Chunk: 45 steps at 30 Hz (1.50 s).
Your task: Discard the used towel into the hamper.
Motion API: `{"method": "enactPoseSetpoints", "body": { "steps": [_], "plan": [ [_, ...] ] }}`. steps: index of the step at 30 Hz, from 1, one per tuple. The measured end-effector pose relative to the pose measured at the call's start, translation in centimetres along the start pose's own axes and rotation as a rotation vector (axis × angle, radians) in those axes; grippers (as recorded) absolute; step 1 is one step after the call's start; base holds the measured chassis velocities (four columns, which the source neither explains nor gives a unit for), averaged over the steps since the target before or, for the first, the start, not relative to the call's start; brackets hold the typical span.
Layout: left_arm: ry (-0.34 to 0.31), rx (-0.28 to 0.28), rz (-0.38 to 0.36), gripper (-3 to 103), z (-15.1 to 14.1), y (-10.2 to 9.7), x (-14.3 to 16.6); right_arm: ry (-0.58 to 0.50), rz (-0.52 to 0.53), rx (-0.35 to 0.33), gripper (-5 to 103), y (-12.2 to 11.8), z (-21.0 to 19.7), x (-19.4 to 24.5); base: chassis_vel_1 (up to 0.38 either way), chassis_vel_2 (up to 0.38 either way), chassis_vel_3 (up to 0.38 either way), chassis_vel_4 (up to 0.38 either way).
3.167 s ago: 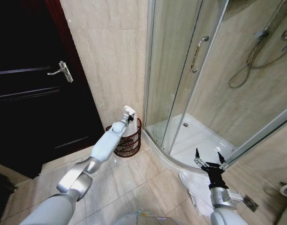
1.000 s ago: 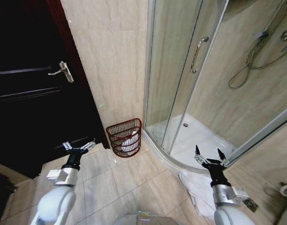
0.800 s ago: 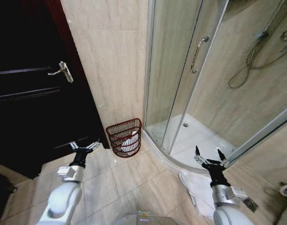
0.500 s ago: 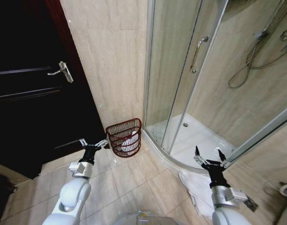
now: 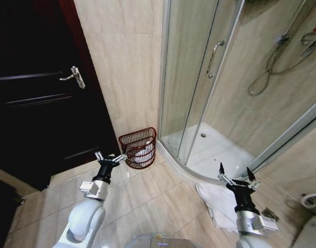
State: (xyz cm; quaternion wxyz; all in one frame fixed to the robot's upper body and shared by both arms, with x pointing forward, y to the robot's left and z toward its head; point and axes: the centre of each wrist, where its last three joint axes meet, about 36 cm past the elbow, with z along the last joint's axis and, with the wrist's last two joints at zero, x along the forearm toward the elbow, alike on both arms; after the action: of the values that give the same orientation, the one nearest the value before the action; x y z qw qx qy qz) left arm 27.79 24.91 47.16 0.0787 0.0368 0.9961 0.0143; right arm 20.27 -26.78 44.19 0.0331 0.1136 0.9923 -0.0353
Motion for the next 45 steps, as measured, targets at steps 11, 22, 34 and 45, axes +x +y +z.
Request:
{"method": "enactPoseSetpoints", "body": {
  "steps": [11,22,34,45],
  "plan": [
    [0.002,-0.013,-0.014,100,0.2,0.3,0.5,0.024,0.023,0.003,100,0.0,2.1,0.6,0.144,-0.141,-0.153,0.146],
    [-0.017,-0.023,-0.029,100,0.4,-0.2,0.5,0.018,0.079,0.013,100,-0.7,3.4,0.8,0.059,-0.078,-0.060,0.062],
    [-0.026,-0.032,-0.028,100,0.7,-0.3,-0.8,0.036,0.092,0.009,100,-1.2,4.3,0.5,-0.005,-0.117,0.010,0.123],
    [-0.016,-0.024,-0.034,100,1.1,-0.9,-0.4,0.039,0.095,-0.001,100,-1.7,5.1,0.0,-0.157,-0.286,0.151,0.280]
  ]
}}
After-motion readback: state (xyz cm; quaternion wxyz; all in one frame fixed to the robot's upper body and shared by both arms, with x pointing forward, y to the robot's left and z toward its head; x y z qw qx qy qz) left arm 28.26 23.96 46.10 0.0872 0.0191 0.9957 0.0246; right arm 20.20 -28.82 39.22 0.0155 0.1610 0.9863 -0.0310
